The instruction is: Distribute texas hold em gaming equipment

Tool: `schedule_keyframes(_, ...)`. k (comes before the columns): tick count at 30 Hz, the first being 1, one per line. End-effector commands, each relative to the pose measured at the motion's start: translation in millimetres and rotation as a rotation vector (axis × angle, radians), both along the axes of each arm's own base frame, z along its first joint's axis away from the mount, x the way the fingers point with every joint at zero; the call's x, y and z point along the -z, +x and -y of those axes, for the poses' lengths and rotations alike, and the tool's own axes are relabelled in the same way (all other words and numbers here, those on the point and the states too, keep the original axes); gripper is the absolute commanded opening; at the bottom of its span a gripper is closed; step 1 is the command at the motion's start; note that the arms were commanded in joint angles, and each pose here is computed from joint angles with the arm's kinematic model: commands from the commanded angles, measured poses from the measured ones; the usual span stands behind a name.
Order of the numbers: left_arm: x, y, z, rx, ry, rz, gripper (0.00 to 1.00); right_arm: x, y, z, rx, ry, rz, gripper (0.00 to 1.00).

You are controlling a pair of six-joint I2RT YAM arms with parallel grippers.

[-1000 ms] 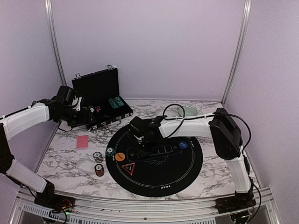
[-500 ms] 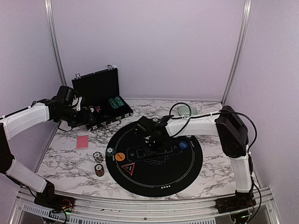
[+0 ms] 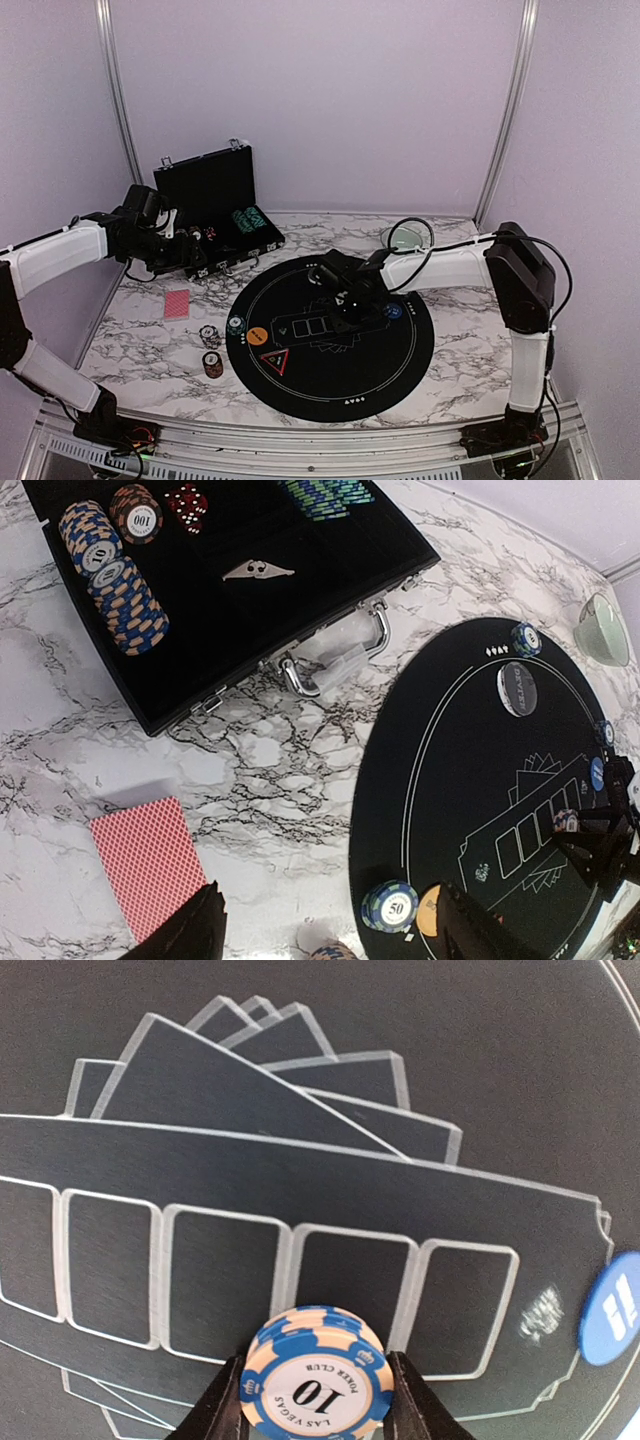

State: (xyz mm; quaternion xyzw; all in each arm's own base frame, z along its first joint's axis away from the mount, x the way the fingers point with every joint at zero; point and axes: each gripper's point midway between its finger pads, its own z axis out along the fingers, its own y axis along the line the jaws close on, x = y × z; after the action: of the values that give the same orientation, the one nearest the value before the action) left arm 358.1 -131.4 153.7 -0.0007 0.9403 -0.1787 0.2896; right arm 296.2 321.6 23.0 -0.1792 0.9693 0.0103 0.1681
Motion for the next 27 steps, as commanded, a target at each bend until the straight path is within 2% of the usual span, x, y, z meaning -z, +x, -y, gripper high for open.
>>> schedule_keyframes(1,4,3,1,0.006,-0.010,-0.001,0.73,14,-12,42,0.068,-0.101,-0.046,0.31)
schedule_keyframes(27,14,5,6,0.013,-0.028,-0.032,0.72,24,-36,136,0.260,-0.097,-0.034,0.31)
